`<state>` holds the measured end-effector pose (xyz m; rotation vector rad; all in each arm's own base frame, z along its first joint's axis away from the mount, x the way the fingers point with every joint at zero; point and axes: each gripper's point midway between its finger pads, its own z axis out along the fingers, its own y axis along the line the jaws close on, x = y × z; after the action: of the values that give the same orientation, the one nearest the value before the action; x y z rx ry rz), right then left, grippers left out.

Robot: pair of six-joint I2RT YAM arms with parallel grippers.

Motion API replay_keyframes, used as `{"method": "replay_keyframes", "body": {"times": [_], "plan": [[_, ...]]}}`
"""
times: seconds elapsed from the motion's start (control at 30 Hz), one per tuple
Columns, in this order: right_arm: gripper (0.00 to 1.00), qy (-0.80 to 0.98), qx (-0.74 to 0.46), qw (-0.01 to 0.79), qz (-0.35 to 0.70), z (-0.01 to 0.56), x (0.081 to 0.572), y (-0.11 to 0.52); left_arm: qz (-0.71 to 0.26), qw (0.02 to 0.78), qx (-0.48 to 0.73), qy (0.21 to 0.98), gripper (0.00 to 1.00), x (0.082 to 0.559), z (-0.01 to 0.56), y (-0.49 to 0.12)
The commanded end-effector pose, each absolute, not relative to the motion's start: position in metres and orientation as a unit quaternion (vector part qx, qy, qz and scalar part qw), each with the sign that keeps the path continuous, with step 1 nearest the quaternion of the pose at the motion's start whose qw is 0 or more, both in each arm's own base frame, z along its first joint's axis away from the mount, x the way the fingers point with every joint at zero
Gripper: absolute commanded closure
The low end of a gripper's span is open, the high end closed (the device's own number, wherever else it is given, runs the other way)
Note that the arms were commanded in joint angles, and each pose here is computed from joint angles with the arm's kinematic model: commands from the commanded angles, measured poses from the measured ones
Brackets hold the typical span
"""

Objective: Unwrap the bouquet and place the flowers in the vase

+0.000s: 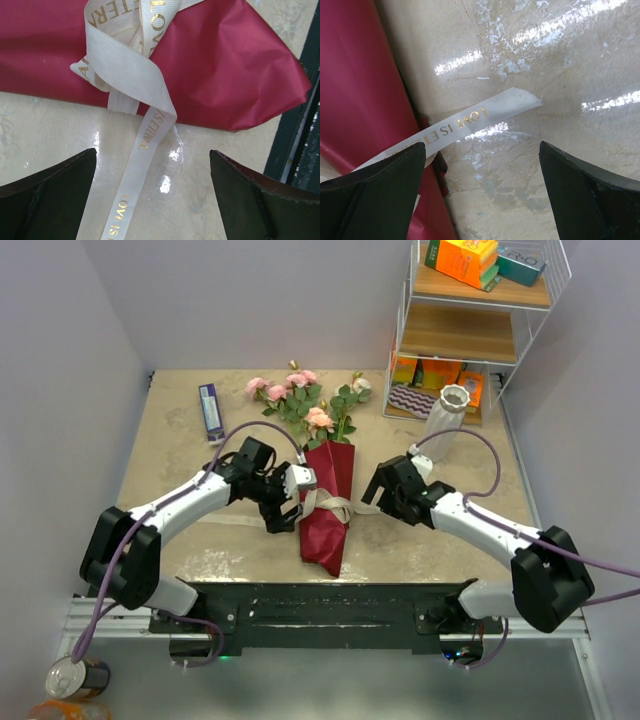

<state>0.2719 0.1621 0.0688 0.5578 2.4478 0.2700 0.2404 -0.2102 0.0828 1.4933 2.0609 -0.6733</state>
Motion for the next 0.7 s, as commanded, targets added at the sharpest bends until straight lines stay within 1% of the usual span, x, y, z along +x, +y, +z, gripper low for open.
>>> {"method": "replay_keyframes", "body": {"times": [0.0,0.13,0.2,0.4,0.43,0.5,0.53,0.6,0.63,0.67], "plan": [[0.01,0.903,0.277,0.295,0.14,0.074,0.271,0.169,-0.222,0.275,0.573,0.739,0.0,0.258,0.07,-0.218],[0.01,0.898,0.303,0.269,0.173,0.067,0.276,0.184,-0.199,0.278,0.588,0.733,0.0,0.261,0.052,-0.215],[0.01,0.896,0.315,0.26,0.174,0.069,0.281,0.188,-0.196,0.284,0.592,0.729,0.0,0.261,0.052,-0.218],[0.01,0.898,0.348,0.22,0.157,0.048,0.291,0.193,-0.187,0.299,0.597,0.721,0.01,0.27,0.049,-0.23],[0.01,0.897,0.351,0.217,0.156,0.046,0.292,0.193,-0.183,0.301,0.597,0.721,0.06,0.272,0.048,-0.23],[0.01,0.893,0.363,0.21,0.161,0.039,0.293,0.195,-0.178,0.299,0.601,0.719,0.13,0.272,0.043,-0.232],[0.02,0.891,0.368,0.208,0.164,0.038,0.294,0.195,-0.175,0.301,0.602,0.719,0.21,0.273,0.041,-0.232],[0.02,0.886,0.378,0.204,0.173,0.035,0.296,0.198,-0.168,0.302,0.605,0.717,0.32,0.272,0.039,-0.232],[0.03,0.885,0.381,0.203,0.174,0.034,0.297,0.198,-0.165,0.304,0.604,0.718,0.41,0.273,0.037,-0.231],[0.03,0.883,0.384,0.203,0.176,0.034,0.298,0.199,-0.165,0.302,0.604,0.719,0.44,0.272,0.036,-0.23]]}}
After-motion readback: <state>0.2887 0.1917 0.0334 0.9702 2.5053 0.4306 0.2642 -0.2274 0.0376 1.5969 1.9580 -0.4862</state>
